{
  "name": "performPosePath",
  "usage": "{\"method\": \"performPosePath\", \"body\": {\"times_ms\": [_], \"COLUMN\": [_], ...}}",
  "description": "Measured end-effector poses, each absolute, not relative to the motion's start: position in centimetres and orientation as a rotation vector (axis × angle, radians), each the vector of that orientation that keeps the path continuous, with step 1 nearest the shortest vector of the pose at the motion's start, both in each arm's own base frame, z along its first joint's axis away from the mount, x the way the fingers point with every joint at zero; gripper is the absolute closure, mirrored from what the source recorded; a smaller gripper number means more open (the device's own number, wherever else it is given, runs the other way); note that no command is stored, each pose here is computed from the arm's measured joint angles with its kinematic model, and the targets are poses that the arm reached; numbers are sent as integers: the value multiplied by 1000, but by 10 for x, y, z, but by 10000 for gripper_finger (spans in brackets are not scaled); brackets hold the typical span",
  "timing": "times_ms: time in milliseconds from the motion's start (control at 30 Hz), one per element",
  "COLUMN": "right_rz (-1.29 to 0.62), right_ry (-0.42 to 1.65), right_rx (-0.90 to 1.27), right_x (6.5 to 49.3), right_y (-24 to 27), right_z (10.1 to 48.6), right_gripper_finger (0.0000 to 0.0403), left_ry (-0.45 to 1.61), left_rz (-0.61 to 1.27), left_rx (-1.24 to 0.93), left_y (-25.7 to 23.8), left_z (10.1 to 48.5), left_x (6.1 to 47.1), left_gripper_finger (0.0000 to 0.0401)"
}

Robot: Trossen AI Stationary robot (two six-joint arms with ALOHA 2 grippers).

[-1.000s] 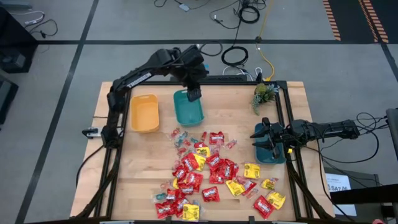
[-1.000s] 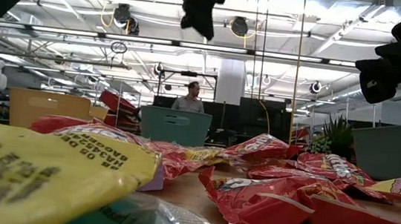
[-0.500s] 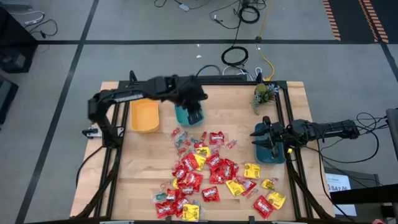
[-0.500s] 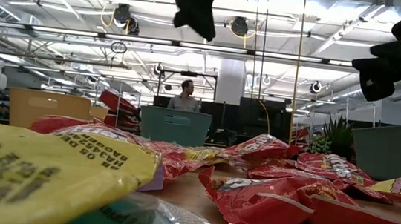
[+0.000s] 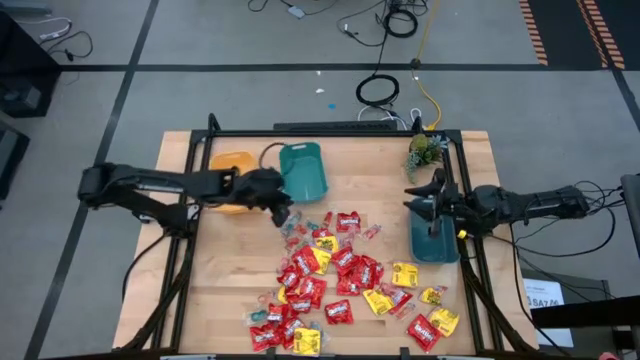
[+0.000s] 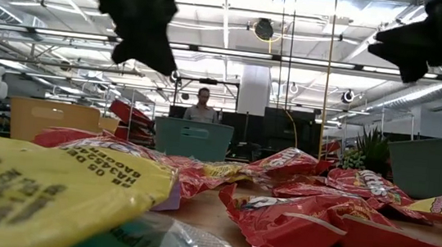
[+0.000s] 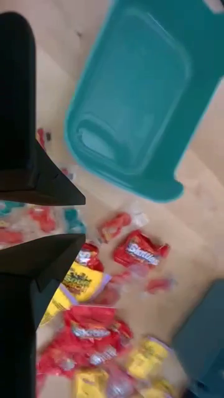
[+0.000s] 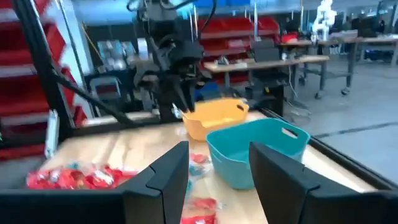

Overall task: Sort candy
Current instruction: Move the blue bin to the top right of the table

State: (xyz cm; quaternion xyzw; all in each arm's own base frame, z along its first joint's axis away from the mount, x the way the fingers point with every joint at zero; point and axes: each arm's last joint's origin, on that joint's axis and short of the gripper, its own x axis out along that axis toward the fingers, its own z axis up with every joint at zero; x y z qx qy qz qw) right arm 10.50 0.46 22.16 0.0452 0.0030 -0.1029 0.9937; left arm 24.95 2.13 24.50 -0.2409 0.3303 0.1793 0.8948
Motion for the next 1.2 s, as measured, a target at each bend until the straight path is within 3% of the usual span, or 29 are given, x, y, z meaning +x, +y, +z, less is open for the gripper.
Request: {"method": "performPosePath", "body": {"times_ms": [233,500,733,967,1200], "right_rz": [-639,-899,-1149,-1145,-1195], "right_ry": [262,560,951,1059,1069], "right_rx": [249,493,694,883,924], "right_x": [140,223,260,273,269], "right_y": [0,-6,-14,-4,5], "right_z": [282,346,337,321,320], "right_gripper_finger": [243,243,237,189,116], "left_ry": [599,667,652,669,697], "left_rz": [333,287,190,112,90], "left_rx": [-469,-310,-221,-179,-166], "left_y": [17,14,11,8,7], "left_z": [250,264,273,275,273], "left_x": [207,162,137,125,123], "left_gripper_finger": [309,309,308,308,308]}}
